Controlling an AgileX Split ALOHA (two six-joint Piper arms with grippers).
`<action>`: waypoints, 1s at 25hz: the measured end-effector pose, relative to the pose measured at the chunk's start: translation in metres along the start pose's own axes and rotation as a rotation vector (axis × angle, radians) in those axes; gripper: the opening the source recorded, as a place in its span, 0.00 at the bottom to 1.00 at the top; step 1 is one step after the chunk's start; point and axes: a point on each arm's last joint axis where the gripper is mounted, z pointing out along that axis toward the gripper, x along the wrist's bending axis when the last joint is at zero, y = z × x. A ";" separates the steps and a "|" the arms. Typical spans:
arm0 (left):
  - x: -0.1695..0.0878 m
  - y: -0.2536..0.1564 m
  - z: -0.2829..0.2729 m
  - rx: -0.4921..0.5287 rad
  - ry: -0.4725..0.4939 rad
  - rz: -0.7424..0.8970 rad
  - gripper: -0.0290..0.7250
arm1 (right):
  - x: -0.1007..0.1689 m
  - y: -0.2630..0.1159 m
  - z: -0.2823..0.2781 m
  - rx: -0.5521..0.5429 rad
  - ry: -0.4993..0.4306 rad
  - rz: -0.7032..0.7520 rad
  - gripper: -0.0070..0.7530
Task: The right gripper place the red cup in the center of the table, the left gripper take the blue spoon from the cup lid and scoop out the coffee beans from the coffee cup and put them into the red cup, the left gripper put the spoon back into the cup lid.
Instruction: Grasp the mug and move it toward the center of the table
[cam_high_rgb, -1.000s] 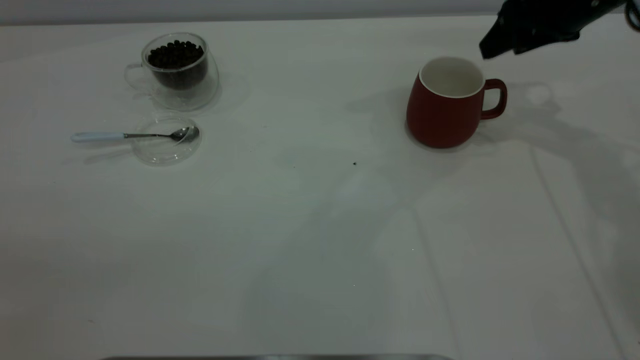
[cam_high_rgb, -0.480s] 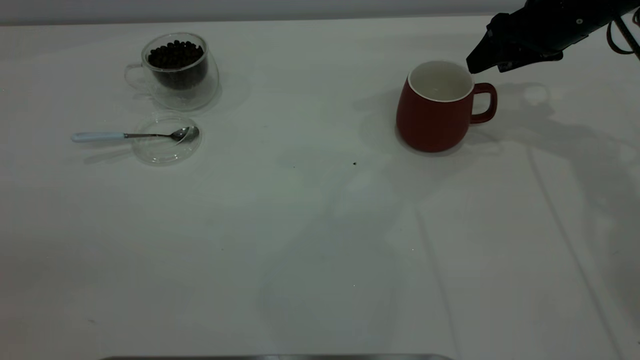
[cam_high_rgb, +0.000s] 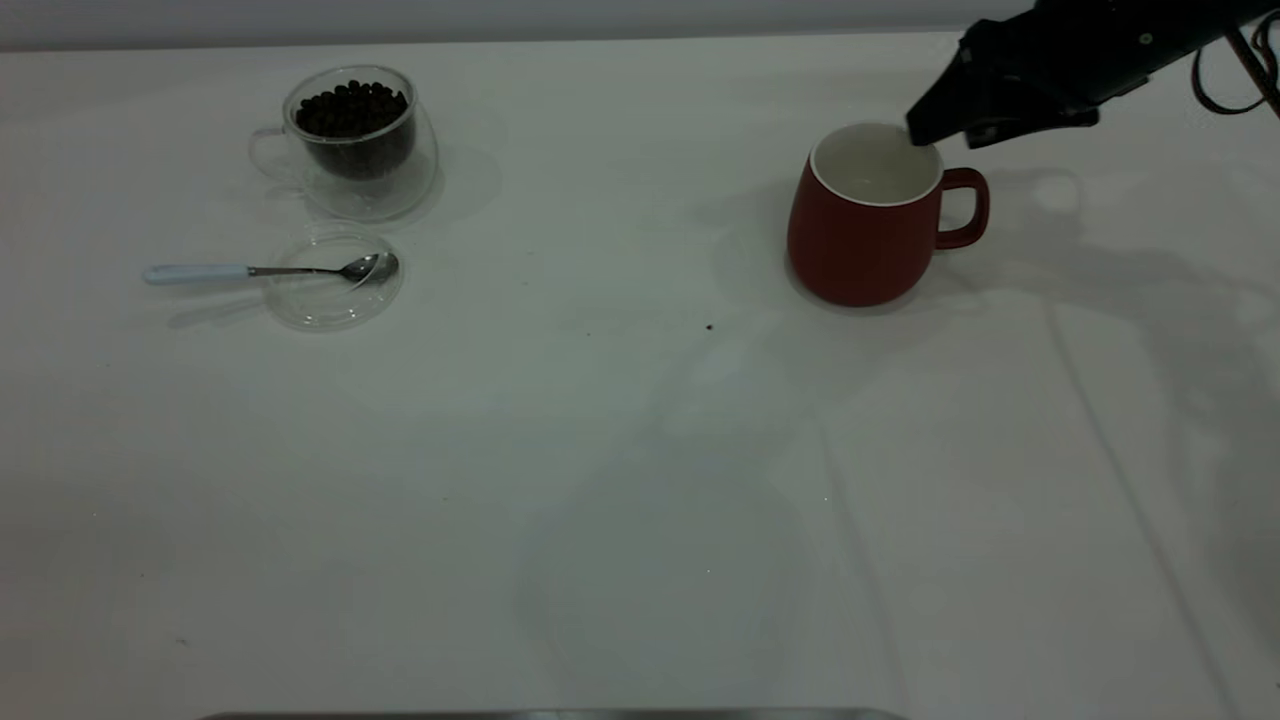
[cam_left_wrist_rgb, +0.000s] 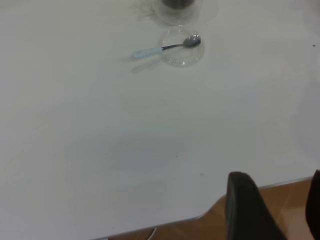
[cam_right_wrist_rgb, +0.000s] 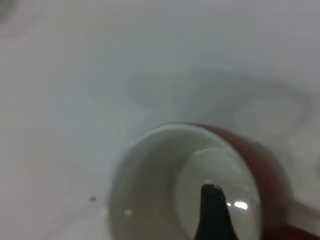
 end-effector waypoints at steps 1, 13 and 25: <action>0.000 0.000 0.000 0.000 0.000 0.000 0.51 | 0.002 0.002 -0.002 -0.008 0.004 -0.001 0.75; 0.000 0.000 0.000 0.000 0.000 0.000 0.51 | 0.026 -0.004 0.022 0.036 -0.012 -0.070 0.75; 0.000 0.000 0.000 0.000 0.000 0.000 0.51 | 0.038 -0.018 0.051 0.079 -0.078 -0.113 0.75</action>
